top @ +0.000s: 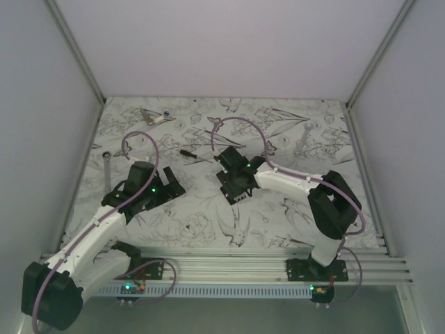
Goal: Snap on the fuse box
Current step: Pick up the fuse box cover from the center of the board, then close the fuse box cover on the fuse box base.
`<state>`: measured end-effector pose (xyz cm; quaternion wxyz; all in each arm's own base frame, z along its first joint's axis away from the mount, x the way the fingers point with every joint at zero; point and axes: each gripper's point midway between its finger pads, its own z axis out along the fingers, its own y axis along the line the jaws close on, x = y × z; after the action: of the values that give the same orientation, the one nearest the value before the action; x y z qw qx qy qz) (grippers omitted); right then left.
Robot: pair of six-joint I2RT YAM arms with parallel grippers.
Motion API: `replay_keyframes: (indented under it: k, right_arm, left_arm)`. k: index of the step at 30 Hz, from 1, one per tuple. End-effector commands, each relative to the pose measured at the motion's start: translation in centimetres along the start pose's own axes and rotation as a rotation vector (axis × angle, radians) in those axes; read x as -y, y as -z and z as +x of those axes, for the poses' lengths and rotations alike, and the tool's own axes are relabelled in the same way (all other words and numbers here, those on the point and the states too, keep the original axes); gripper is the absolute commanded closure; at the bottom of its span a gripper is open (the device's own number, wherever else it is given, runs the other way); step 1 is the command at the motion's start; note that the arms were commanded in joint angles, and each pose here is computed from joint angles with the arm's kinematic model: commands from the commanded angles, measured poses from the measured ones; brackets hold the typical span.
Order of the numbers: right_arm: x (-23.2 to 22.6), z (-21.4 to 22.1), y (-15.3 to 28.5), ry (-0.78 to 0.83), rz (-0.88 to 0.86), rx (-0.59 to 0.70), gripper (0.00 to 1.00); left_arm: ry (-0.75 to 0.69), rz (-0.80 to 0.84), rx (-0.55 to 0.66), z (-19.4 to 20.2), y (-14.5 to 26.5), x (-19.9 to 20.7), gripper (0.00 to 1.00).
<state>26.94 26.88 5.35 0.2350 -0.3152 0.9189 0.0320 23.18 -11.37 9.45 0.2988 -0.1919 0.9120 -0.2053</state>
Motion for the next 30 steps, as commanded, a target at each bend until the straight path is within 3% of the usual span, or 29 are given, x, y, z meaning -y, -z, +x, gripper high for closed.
replay_keyframes:
  k: [1, 19, 30]
  right_arm:
    - [-0.3, -1.0, 0.2, 0.040, -0.010, 0.007, 0.51]
    - [-0.5, -2.2, -0.5, 0.036, -0.006, 0.031, 0.47]
    - [-0.6, -1.5, -2.0, 0.040, 0.003, -0.042, 0.45]
  left_arm:
    - [0.011, -0.003, -0.022, 0.6, 0.1, -0.4, 0.01]
    - [0.012, 0.015, -0.021, 0.6, 0.4, -0.1, 0.00]
    - [0.010, 0.025, -0.022, 0.7, 0.5, 0.1, 0.01]
